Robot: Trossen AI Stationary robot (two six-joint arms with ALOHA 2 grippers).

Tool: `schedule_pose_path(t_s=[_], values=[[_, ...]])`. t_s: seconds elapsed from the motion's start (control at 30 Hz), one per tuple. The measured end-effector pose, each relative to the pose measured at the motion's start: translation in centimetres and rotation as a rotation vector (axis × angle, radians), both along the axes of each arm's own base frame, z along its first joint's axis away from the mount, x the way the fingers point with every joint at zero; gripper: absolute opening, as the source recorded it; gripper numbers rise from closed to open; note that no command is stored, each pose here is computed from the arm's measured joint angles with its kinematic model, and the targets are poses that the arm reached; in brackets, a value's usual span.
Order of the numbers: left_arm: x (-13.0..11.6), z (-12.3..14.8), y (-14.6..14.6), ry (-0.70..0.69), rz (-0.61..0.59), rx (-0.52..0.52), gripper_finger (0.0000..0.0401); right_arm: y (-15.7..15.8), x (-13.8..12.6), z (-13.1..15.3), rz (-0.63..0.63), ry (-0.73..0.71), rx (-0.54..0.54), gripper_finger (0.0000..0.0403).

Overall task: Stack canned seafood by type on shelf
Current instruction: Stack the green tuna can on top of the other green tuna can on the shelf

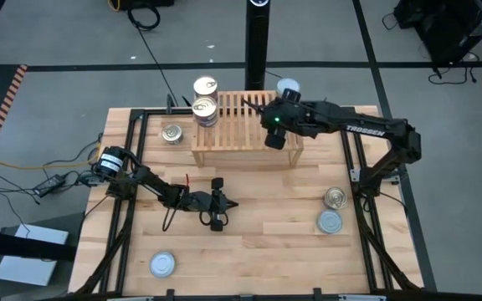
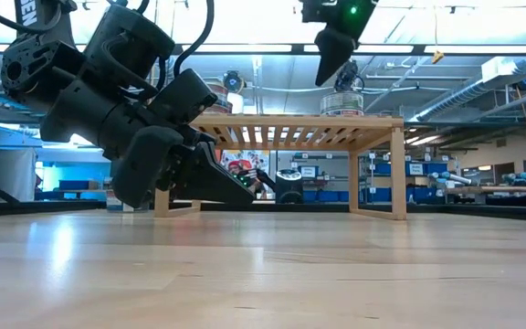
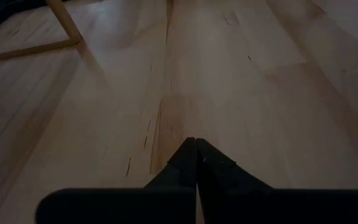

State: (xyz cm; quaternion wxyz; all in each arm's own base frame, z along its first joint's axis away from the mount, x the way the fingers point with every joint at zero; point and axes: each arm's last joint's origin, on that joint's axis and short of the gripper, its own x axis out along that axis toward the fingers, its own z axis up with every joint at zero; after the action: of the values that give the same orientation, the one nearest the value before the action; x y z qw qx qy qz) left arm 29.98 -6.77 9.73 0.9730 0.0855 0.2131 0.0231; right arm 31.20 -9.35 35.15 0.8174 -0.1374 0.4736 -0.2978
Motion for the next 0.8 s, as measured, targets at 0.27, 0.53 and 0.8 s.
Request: schedule_pose_path(t_s=[0.27, 0.53, 0.8], values=[[0.0, 0.0, 0.0, 0.000, 0.001, -0.002, 0.0004, 0.9, 0.8, -0.7, 0.051, -0.041, 0.126, 0.0022], [0.0, 0.0, 0.0, 0.001, 0.001, -0.002, 0.0004, 2.3, 2.6, -4.1, -0.005, 0.112, 0.036, 0.0009], [0.0, 0.0, 0.0, 0.001, 0.001, -0.002, 0.0004, 3.0, 3.2, -5.5, -0.036, 0.183, -0.021, 0.0008]])
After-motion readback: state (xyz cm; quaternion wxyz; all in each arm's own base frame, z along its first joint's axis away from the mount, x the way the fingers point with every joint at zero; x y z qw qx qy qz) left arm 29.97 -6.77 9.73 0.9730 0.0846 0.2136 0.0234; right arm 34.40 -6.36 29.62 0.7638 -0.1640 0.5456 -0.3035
